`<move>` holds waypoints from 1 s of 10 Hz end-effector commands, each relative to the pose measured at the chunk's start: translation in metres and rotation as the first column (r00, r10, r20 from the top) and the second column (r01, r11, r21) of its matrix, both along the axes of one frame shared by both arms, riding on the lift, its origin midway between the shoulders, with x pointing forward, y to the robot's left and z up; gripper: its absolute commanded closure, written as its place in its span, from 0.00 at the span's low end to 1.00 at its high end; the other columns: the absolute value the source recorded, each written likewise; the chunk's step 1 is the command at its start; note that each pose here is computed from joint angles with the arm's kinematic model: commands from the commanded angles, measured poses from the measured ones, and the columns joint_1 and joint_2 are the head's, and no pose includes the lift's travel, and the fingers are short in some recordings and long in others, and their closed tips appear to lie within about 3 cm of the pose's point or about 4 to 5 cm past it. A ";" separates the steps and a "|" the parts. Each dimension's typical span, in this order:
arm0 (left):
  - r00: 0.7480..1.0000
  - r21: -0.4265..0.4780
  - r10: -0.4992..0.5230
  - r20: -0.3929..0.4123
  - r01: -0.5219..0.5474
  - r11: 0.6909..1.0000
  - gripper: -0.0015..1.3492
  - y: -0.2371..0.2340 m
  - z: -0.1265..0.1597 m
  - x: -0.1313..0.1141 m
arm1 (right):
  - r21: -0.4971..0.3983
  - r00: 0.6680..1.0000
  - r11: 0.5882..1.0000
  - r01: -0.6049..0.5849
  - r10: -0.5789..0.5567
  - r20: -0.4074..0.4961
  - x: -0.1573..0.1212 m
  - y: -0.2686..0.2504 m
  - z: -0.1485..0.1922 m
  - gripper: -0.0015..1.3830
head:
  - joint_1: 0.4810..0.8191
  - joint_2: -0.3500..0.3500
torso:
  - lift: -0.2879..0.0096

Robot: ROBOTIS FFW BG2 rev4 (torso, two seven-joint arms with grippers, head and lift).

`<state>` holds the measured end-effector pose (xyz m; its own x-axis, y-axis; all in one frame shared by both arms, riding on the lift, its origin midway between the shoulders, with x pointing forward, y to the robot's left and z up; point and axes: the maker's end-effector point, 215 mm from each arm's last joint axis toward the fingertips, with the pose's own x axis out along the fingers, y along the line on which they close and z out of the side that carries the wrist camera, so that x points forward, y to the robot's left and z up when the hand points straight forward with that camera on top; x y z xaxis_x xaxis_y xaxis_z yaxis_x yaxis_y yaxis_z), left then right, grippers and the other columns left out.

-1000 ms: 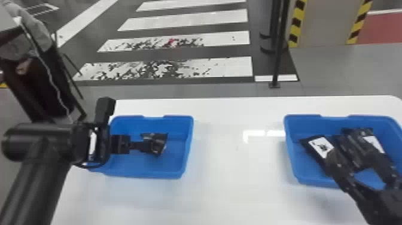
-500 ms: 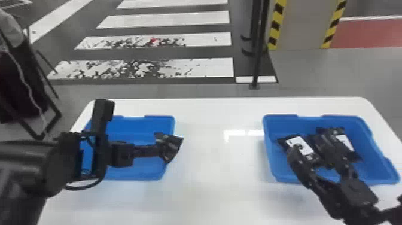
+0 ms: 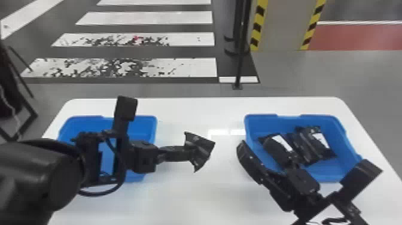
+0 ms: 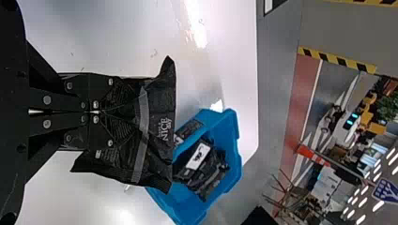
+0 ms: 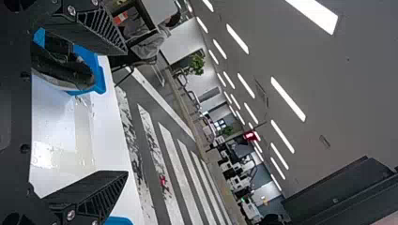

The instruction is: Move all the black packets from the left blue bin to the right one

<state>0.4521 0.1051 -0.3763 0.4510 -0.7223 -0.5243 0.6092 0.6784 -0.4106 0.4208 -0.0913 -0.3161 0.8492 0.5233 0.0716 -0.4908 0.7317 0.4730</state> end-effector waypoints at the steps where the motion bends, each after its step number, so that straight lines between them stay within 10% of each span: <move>1: 0.998 -0.045 -0.064 0.016 0.065 0.997 0.89 -0.034 0.012 -0.011 | 0.019 1.000 1.000 -0.024 0.024 -0.019 0.002 0.011 -0.003 0.09 | 0.63 0.53 | 0.50; 4: 0.989 -0.104 -0.145 0.040 0.149 0.983 0.89 -0.074 0.030 -0.027 | 0.035 0.997 0.998 -0.058 0.060 -0.052 0.003 0.024 -0.012 0.09 | 0.63 0.47 | 0.50; 5: 0.987 -0.109 -0.154 0.045 0.158 0.981 0.89 -0.079 0.032 -0.028 | 0.045 0.997 0.997 -0.061 0.063 -0.054 0.005 0.025 -0.011 0.23 | 0.63 0.45 | 0.50; 7: 0.986 -0.116 -0.160 0.040 0.164 0.980 0.89 -0.082 0.031 -0.031 | 0.062 0.996 0.996 -0.059 0.062 -0.057 0.005 0.025 -0.011 0.94 | 0.63 0.42 | 0.50; 10: 0.985 -0.122 -0.163 0.051 0.169 0.978 0.89 -0.085 0.036 -0.031 | 0.078 0.994 0.994 -0.075 0.081 -0.076 0.001 0.030 -0.015 0.93 | 0.63 0.42 | 0.50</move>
<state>0.4215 0.0214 -0.3425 0.3392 -0.8458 -0.4118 0.7242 0.5142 -0.4595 0.4234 -0.0642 -0.3297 0.8138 0.5790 0.0511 -0.5046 0.6601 0.5565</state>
